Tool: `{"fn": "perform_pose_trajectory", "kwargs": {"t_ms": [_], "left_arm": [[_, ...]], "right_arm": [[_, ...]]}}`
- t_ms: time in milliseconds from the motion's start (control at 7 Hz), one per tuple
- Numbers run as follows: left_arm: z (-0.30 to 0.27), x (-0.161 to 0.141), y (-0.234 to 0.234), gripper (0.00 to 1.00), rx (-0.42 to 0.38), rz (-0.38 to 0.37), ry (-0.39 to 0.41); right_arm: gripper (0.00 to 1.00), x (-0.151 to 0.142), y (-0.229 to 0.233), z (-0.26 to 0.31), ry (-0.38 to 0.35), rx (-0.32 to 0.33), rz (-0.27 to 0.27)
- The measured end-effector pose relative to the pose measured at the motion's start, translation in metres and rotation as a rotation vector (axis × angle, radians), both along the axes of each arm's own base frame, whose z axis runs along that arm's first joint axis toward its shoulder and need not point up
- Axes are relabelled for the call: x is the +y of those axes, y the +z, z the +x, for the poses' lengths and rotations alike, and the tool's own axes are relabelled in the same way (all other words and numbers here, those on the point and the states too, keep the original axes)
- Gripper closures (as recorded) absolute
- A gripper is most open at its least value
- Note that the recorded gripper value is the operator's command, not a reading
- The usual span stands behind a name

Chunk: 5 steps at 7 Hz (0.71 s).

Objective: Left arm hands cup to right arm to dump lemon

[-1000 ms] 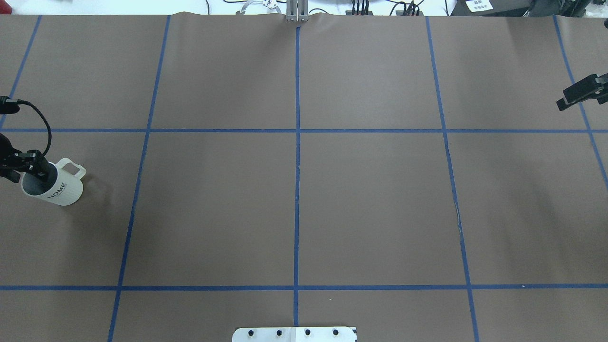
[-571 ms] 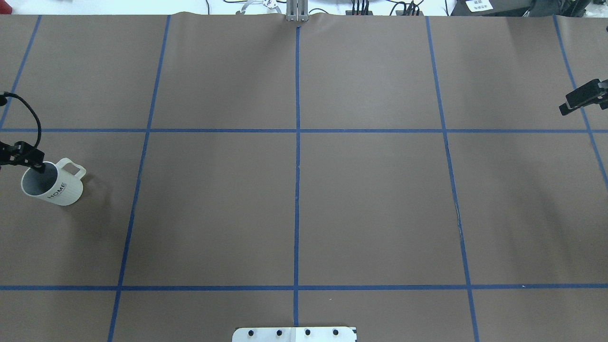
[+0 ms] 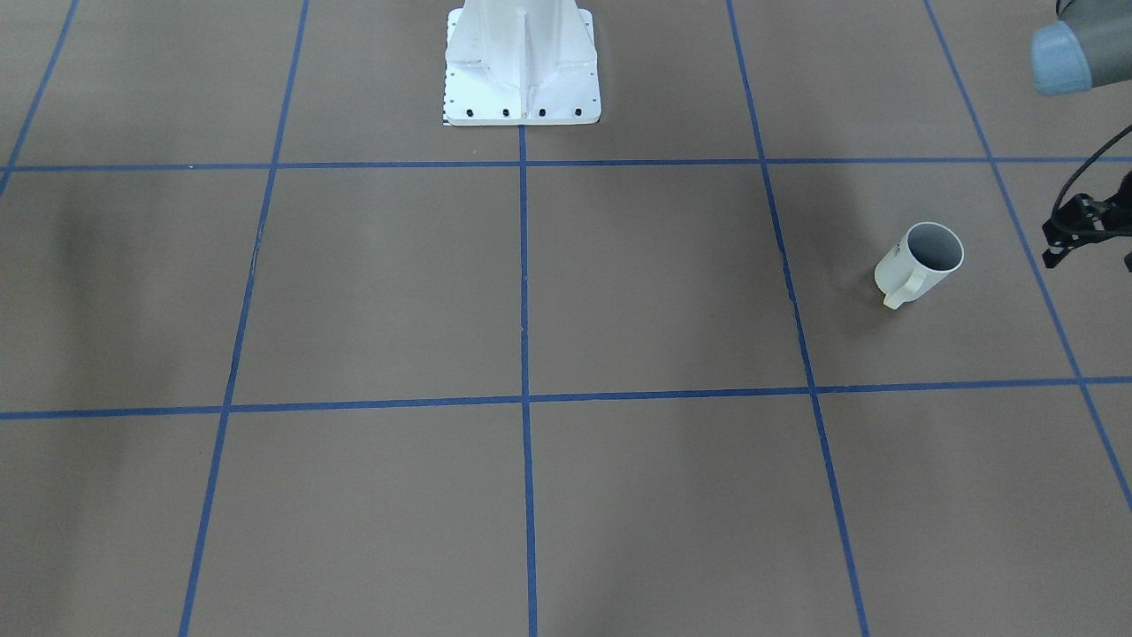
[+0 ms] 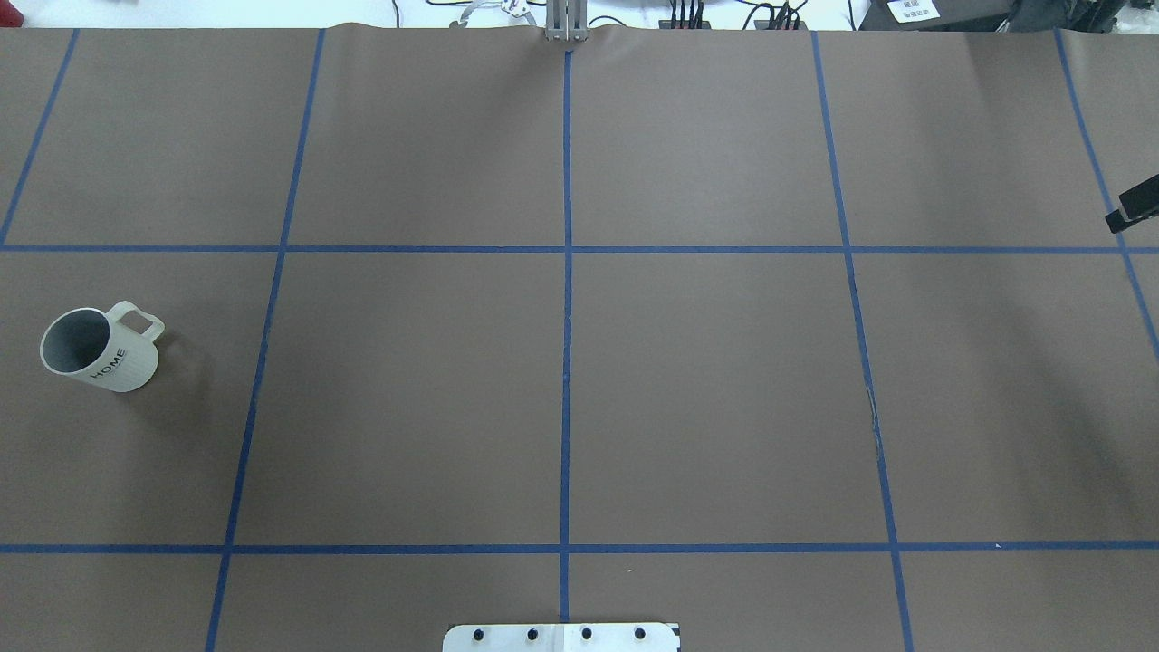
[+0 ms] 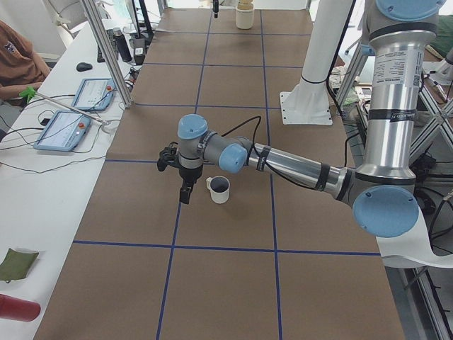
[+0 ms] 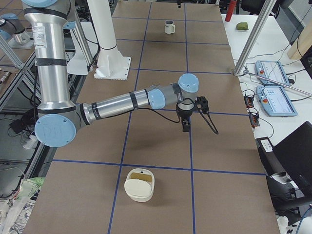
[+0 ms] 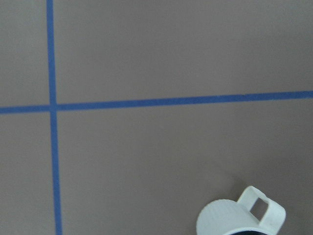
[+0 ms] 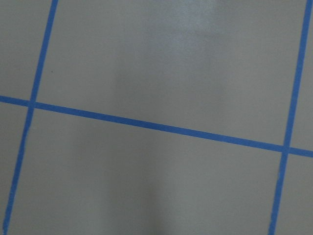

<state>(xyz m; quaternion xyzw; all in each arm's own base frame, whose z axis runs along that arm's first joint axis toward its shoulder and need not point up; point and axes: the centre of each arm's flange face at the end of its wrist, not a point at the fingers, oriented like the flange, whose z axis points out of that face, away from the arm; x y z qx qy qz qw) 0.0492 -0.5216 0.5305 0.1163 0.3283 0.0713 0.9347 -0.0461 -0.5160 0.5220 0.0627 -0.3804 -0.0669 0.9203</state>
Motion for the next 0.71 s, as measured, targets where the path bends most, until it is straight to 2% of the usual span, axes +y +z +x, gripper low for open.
{"fn": "perform_pose_trajectory", "kwargs": {"t_ms": [143,286,714], "left_arm": [[-0.028,-0.014,0.01,0.0,-0.024,0.047,0.028],[-0.048,-0.018,0.019,0.0,-0.019,0.049,0.041],[-0.062,-0.006,0.055,0.0,0.024,-0.039,0.05]], "right_arm": [[0.0,0.003,0.023,0.022,-0.012,0.013,0.006],[0.0,0.012,0.05,0.046,-0.016,0.024,0.001],[0.0,0.05,0.095,0.09,-0.027,0.008,-0.005]]}}
